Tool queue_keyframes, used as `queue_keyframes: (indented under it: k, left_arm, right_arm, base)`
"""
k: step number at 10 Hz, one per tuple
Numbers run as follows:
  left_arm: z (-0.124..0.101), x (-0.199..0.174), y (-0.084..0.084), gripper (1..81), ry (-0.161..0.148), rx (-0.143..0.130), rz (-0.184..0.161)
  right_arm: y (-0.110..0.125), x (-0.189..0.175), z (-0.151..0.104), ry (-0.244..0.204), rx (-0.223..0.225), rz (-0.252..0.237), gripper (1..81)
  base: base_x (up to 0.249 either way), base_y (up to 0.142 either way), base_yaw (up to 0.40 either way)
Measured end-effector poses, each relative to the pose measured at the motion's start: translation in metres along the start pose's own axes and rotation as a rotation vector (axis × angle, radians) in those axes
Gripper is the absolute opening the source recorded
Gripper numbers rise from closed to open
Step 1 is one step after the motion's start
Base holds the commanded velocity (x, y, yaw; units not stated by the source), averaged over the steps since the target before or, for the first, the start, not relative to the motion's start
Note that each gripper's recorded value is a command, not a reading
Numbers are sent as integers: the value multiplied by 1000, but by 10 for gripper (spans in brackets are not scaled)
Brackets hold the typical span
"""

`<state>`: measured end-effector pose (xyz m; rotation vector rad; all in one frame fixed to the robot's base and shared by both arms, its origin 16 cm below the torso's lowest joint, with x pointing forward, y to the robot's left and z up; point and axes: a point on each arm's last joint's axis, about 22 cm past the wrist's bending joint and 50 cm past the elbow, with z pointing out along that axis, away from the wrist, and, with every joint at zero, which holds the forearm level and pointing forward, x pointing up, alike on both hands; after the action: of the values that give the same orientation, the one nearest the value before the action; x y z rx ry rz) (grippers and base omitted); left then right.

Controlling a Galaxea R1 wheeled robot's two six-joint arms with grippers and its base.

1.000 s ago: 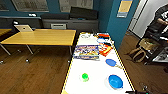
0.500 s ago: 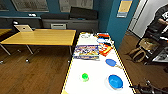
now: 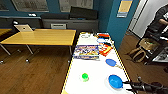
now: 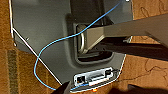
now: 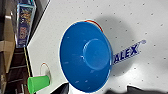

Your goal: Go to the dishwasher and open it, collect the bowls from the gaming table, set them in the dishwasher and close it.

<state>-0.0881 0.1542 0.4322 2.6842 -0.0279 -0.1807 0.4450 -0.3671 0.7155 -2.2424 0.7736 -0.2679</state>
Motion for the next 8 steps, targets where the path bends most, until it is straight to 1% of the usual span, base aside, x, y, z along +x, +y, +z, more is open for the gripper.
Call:
queue_keyframes:
  k: [2, 3, 5, 7, 8]
  left_arm:
    - [0, 1, 0, 811, 0, 1, -1]
    - [0, 1, -2, 811, 0, 5, -3]
    - [-1, 1, -5, 811, 1, 10, -3]
    - [-1, 1, -5, 811, 0, 10, -3]
    - [-1, 1, -5, 811, 0, 10, -3]
  right_arm:
    - [-8, -5, 21, -16, 11, 12, 811]
    - [-7, -3, 27, -11, 7, 20, 811]
    - [7, 12, 27, 20, -21, 53, 811]
    - [17, 25, 26, 49, -42, 116, 811]
    - [22, 30, 26, 61, -50, 140, 811]
  base:
    - [0, 0, 0]
    - [0, 0, 0]
    - [0, 0, 0]
    - [0, 0, 0]
    - [0, 0, 0]
